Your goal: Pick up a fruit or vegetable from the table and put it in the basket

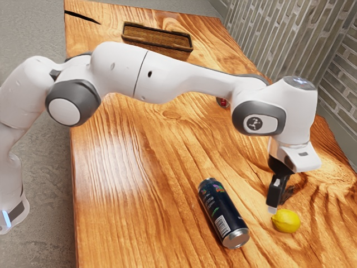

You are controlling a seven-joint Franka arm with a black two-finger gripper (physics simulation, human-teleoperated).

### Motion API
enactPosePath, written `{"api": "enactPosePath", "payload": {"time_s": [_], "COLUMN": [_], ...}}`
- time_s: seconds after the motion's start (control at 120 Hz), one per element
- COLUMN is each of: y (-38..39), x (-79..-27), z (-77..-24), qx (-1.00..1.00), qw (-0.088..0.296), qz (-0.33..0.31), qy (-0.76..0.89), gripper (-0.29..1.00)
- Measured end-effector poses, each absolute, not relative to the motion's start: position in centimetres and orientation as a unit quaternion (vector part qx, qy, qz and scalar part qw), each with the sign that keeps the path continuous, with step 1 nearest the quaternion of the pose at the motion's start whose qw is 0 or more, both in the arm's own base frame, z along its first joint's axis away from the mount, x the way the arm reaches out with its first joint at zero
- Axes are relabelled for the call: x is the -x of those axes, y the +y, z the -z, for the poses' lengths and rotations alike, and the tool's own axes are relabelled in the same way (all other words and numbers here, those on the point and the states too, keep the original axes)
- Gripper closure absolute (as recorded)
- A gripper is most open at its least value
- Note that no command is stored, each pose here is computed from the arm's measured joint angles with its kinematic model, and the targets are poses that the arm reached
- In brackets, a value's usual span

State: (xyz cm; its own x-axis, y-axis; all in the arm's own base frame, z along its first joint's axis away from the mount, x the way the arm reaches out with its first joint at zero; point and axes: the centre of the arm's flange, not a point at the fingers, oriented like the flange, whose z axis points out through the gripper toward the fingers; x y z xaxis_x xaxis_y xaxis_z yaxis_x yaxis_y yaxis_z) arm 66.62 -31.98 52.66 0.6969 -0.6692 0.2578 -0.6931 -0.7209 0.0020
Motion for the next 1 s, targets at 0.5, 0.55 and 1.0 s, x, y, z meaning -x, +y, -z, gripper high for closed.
{"api": "enactPosePath", "payload": {"time_s": [0.5, 0.55, 1.0], "y": [-29.2, -29.4, -29.4], "x": [-72.3, -72.4, -73.4], "z": [-46.2, -45.7, -43.0], "qx": [-0.933, -0.933, -0.936], "qw": [0.042, 0.043, 0.044], "qz": [-0.193, -0.194, -0.207], "qy": [-0.301, -0.299, -0.283], "gripper": [0.02, 0.02, 0.02]}}
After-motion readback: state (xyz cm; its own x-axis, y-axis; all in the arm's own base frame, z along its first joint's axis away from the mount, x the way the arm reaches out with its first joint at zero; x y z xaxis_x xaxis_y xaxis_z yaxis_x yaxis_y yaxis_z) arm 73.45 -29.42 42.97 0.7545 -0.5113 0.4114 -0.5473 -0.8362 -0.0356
